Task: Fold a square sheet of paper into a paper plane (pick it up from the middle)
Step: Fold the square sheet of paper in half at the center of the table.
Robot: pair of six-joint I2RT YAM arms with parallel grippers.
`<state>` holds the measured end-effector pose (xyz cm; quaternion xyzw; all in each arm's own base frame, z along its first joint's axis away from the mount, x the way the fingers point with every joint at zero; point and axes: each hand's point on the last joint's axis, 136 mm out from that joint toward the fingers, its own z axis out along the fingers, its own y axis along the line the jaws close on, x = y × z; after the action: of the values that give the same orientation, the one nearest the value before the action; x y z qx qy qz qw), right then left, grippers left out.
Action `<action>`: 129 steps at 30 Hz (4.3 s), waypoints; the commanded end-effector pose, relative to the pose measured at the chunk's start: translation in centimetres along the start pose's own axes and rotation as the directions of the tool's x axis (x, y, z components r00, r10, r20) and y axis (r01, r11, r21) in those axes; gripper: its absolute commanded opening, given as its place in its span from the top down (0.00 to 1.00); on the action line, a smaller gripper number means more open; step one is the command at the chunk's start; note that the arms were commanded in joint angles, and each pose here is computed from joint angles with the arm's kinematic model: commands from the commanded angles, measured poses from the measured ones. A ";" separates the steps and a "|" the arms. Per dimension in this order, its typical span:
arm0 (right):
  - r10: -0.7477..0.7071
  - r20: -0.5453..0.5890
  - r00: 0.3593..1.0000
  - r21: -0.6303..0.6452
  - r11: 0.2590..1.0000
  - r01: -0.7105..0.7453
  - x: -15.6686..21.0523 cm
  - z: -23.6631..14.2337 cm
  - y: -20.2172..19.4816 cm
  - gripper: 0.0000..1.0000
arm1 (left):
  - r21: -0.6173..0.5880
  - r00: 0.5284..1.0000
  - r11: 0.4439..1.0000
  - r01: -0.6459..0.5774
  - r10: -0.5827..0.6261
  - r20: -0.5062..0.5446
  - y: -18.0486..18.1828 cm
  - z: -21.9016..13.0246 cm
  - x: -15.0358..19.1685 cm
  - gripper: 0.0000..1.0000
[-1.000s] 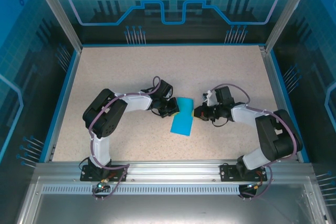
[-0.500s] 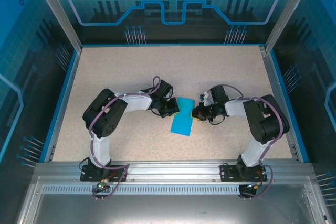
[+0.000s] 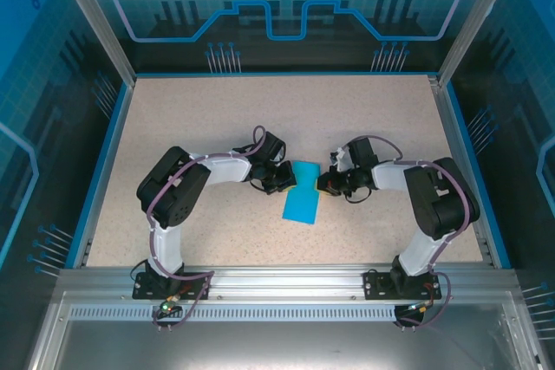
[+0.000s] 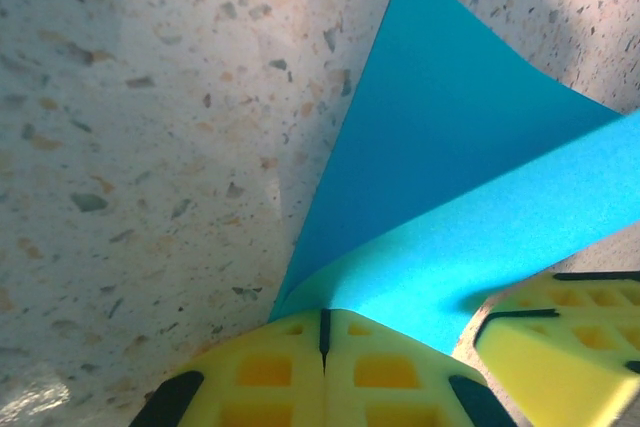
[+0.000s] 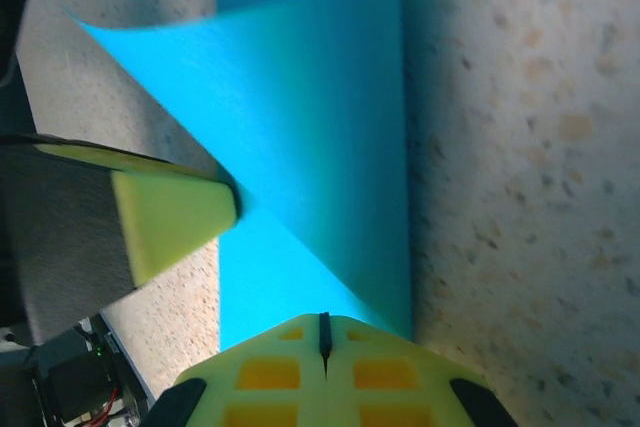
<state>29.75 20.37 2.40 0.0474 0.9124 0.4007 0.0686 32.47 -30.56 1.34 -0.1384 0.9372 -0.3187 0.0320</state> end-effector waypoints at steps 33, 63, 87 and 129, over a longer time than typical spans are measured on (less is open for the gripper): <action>0.136 -0.015 0.991 0.134 0.982 -0.133 -2.2 1.0 -4.6 0.98 | -0.157 0.998 0.987 0.023 -0.033 -0.061 4.5 1.8 1.7 1.00; 0.084 0.059 0.995 0.034 0.996 -0.086 -7.2 -1.4 -0.7 0.98 | -0.171 0.998 0.985 0.016 -0.027 -0.065 4.8 1.9 1.8 1.00; 0.094 0.045 0.995 0.018 0.995 -0.095 -8.2 -0.9 -0.8 0.98 | -0.168 0.997 0.986 0.019 -0.031 -0.069 4.8 1.9 1.9 1.00; 0.006 -0.066 0.998 0.216 0.976 0.009 2.5 -0.9 0.1 0.76 | -0.039 0.992 0.999 0.015 -0.010 0.127 1.2 -7.6 2.1 0.78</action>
<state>27.40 20.04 3.84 0.0351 0.9474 0.3149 0.0445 29.95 -27.19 7.22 -0.1441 0.9345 -0.3122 0.0920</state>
